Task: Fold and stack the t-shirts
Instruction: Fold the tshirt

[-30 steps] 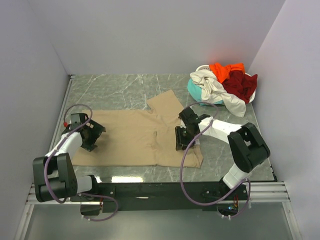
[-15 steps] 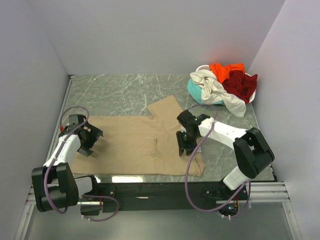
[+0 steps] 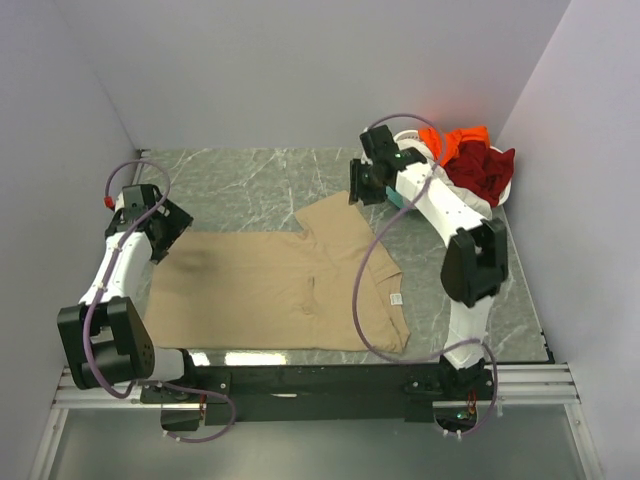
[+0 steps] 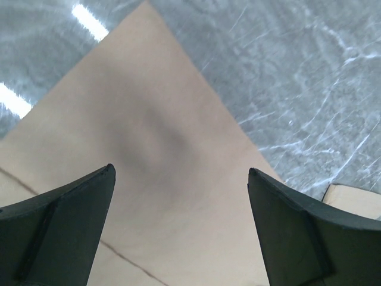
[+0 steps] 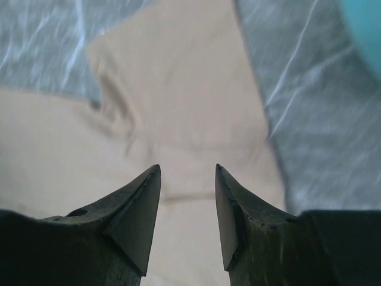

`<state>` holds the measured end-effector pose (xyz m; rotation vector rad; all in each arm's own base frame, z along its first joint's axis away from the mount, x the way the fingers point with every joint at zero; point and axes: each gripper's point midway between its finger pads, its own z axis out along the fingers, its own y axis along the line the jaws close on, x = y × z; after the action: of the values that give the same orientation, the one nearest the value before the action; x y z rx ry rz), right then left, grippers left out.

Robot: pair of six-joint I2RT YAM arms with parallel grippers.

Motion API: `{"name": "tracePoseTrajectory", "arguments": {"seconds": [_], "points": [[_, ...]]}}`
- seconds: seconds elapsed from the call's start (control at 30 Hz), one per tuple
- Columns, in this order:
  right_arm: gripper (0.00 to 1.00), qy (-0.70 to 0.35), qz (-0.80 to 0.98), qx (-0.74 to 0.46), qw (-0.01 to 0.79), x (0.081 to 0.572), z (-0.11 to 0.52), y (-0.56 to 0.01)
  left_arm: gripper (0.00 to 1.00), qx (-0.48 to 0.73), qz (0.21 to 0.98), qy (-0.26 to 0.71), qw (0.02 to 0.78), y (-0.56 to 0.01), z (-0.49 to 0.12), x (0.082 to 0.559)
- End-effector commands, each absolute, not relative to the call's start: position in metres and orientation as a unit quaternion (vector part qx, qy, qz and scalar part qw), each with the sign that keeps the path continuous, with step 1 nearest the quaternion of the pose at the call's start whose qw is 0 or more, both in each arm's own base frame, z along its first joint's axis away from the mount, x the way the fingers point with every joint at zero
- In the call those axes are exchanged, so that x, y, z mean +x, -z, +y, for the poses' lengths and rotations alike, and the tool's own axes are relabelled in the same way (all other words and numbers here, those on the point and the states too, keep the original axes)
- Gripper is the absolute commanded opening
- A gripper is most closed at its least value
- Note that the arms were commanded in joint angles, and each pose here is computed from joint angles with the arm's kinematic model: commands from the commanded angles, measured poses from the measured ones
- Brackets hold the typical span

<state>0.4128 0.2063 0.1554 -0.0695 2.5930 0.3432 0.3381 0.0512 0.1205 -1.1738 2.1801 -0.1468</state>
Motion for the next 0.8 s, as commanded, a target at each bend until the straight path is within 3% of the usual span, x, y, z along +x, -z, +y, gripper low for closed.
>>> {"name": "tracePoseTrajectory", "arguments": {"seconds": [0.0, 0.3, 0.77], "points": [[0.49, -0.112, 0.939, -0.022, 0.324, 0.477, 0.209, -0.157, 0.99, -0.418, 0.828, 0.042, 0.372, -0.146, 0.065, 0.362], [0.49, -0.102, 0.918, -0.025, 0.381, 0.564, 0.229, -0.131, 0.99, -0.404, 0.838, 0.044, 0.365, -0.138, 0.065, 0.375], [0.50, -0.070, 0.933, -0.025, 0.351, 0.572, 0.222, -0.071, 0.99, -0.400, 0.848, 0.040, 0.345, -0.128, 0.066, 0.384]]}}
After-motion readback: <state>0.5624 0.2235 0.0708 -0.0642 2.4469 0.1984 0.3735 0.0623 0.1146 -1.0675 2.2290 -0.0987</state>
